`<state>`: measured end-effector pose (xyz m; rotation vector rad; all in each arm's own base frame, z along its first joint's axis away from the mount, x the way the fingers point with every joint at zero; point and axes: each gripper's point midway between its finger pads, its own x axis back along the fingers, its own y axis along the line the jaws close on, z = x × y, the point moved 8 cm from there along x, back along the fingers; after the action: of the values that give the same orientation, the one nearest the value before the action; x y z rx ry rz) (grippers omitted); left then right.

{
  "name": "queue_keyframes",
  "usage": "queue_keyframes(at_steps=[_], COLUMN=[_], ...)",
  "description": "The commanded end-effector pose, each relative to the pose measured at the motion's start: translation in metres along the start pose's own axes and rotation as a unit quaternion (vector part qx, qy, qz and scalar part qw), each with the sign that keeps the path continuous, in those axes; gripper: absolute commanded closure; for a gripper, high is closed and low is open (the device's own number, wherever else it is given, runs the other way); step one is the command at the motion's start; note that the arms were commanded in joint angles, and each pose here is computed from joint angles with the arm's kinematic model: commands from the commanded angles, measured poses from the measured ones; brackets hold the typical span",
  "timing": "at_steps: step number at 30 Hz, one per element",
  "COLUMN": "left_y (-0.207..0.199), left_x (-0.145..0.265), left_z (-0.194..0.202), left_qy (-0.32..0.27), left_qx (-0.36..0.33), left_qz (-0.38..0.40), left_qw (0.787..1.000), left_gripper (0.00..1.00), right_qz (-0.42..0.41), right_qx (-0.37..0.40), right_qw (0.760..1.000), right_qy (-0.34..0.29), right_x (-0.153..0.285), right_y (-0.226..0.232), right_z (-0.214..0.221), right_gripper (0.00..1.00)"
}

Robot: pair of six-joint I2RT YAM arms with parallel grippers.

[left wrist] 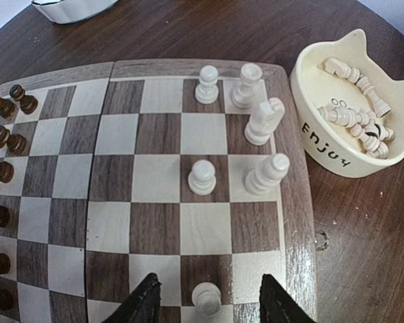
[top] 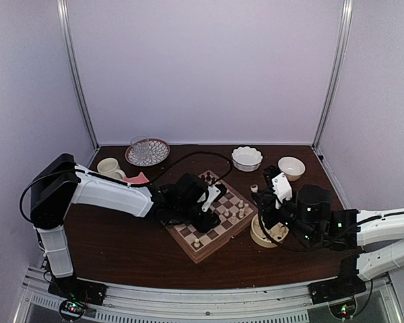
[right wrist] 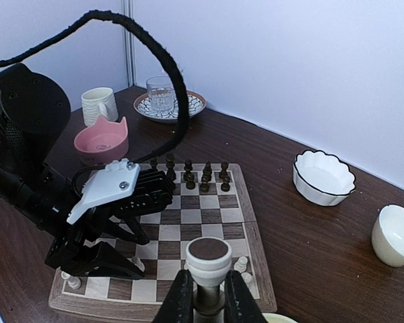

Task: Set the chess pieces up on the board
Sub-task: Place the pawn on d2, then pass from the right arm to the left

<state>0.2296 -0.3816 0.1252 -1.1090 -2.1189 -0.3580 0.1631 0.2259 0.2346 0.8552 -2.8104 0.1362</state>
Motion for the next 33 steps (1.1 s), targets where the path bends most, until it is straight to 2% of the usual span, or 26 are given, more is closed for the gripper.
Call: queue_keyframes(at_steps=[1, 7, 14, 17, 20, 23, 28, 33], left_y=[0.002, 0.004, 0.006, 0.006, -0.003, -0.013, -0.025, -0.030], left_x=[0.009, 0.018, 0.056, 0.070, 0.083, 0.094, 0.109, 0.115], left_z=[-0.004, -0.008, -0.013, -0.012, -0.014, -0.016, -0.019, -0.019], left_qy=[0.016, 0.013, -0.077, -0.112, -0.143, -0.163, -0.195, -0.204], left_qx=[0.012, 0.017, 0.014, 0.016, 0.015, 0.025, 0.036, 0.044], left_qz=[0.004, -0.012, -0.014, -0.004, 0.046, 0.107, 0.184, 0.217], left_qw=[1.000, 1.000, 0.997, 0.994, 0.989, 0.980, 0.963, 0.954], left_gripper=[0.51, 0.50, 0.49, 0.50, 0.56, 0.57, 0.52, 0.44], right_qz=[-0.001, -0.006, -0.087, -0.160, -0.240, -0.251, -0.251, -0.243], right_qx=[-0.001, 0.002, 0.014, 0.017, 0.024, 0.030, 0.043, 0.050], right_qw=[1.000, 1.000, 0.996, 0.987, 0.970, 0.967, 0.966, 0.967], right_qy=[0.000, 0.005, 0.022, 0.028, 0.032, 0.040, 0.048, 0.059], right_x=[-0.001, -0.004, -0.012, -0.016, -0.016, -0.020, -0.022, -0.027], right_y=[0.002, 0.004, 0.025, 0.041, 0.058, 0.062, 0.064, 0.064], right_z=[-0.004, -0.003, -0.001, 0.001, 0.001, 0.005, 0.007, 0.010], right_gripper=[1.00, 1.00, 1.00, 1.00, 0.99, 0.99, 0.99, 0.98])
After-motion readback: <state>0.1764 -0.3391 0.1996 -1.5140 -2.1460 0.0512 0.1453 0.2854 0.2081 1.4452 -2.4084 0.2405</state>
